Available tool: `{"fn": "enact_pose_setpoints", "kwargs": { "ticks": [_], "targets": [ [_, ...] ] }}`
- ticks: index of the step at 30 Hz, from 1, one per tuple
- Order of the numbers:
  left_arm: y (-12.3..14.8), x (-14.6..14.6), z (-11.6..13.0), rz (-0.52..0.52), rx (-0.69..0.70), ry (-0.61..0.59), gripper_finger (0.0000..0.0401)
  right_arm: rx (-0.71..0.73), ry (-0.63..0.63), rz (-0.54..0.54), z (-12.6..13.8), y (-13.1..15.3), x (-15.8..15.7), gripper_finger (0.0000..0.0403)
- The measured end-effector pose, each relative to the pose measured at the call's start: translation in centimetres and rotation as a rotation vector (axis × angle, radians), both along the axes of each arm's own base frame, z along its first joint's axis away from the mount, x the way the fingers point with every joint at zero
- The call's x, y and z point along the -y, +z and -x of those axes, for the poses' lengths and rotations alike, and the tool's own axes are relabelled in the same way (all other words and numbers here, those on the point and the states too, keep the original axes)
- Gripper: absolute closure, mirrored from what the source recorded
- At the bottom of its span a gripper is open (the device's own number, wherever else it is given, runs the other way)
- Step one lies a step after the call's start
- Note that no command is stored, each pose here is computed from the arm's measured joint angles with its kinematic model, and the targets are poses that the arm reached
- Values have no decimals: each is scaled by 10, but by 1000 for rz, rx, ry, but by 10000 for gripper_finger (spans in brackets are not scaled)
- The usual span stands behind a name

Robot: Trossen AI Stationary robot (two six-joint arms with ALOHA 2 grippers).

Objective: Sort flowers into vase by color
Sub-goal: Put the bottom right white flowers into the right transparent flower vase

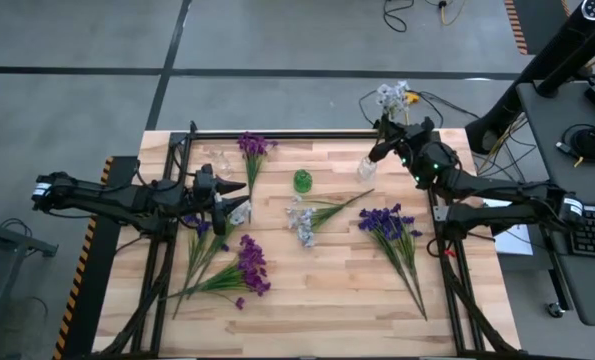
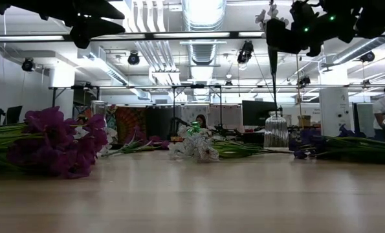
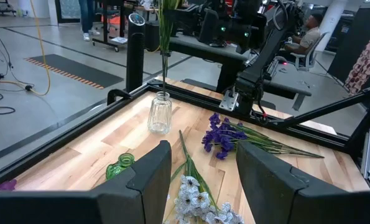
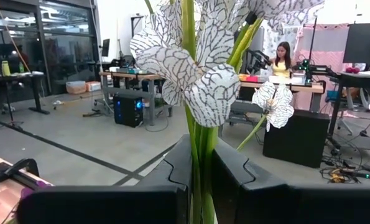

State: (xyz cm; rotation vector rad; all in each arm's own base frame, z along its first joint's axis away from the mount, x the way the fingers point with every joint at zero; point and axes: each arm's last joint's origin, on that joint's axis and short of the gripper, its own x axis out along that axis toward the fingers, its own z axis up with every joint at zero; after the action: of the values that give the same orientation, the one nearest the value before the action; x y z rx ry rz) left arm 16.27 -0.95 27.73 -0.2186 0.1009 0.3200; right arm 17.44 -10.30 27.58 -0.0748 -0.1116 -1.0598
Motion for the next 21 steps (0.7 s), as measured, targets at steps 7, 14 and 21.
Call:
{"fn": "enact_pose_setpoints", "kwargs": {
  "ticks": [7,14,21],
  "targets": [
    [0,0,0,0,0,0,236,-11,1,-13,-1,-3,0,374],
    [0,0,0,0,-1,0,236,-11,1,-16,-1,-3,0,353],
    [0,0,0,0,-1,0,236,-28,2,-33,-1,-6,0,305]
  ]
}}
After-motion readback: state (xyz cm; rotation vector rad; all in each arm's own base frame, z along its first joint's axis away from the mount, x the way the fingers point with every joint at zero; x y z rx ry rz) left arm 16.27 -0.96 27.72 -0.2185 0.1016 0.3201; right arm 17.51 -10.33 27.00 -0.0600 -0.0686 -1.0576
